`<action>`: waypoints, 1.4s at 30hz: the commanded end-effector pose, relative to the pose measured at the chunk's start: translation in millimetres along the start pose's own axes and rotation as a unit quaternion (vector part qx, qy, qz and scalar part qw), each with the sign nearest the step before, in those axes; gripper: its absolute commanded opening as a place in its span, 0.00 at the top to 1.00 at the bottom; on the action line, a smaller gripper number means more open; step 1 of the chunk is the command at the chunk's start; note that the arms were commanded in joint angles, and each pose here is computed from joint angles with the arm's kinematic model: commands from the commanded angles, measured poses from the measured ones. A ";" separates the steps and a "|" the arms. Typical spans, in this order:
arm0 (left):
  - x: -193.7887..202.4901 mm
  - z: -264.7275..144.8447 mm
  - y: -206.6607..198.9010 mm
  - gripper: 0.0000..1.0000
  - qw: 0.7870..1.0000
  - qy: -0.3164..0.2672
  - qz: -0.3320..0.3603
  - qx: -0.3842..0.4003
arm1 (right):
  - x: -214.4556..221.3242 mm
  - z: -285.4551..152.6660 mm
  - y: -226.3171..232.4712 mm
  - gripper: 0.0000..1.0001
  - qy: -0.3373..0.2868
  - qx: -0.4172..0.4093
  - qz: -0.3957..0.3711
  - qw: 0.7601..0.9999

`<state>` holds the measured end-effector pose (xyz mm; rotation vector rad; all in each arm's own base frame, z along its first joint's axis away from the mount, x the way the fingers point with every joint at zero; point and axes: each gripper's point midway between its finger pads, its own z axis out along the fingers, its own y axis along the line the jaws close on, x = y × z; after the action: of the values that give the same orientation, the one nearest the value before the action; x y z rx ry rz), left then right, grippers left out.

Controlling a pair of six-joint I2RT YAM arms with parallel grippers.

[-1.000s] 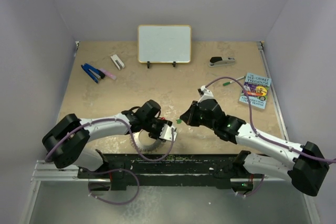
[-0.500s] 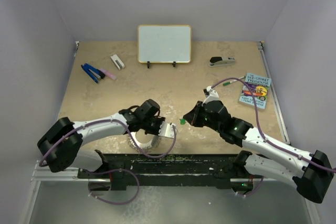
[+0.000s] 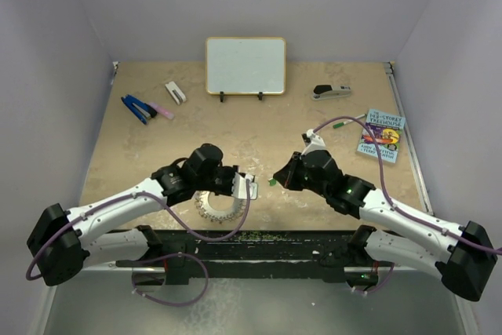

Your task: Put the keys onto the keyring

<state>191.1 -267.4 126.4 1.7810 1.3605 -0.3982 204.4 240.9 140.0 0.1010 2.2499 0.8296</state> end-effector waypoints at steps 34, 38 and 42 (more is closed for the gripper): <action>71.3 6.5 64.3 0.41 0.975 0.086 -0.180 -0.093 | -2.9 18.3 7.1 1.00 0.010 0.000 -0.020 1.000; 63.8 15.1 41.6 0.41 0.990 0.052 -0.130 -0.028 | -0.7 21.1 6.3 1.00 0.015 0.001 -0.024 1.000; 71.3 15.8 50.2 0.41 0.997 0.060 -0.027 -0.035 | 1.9 22.7 3.2 1.00 0.020 0.007 -0.022 1.000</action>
<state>263.8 -228.3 76.7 1.5890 1.7424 -0.3217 206.1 246.6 106.6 0.0466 2.3501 0.7550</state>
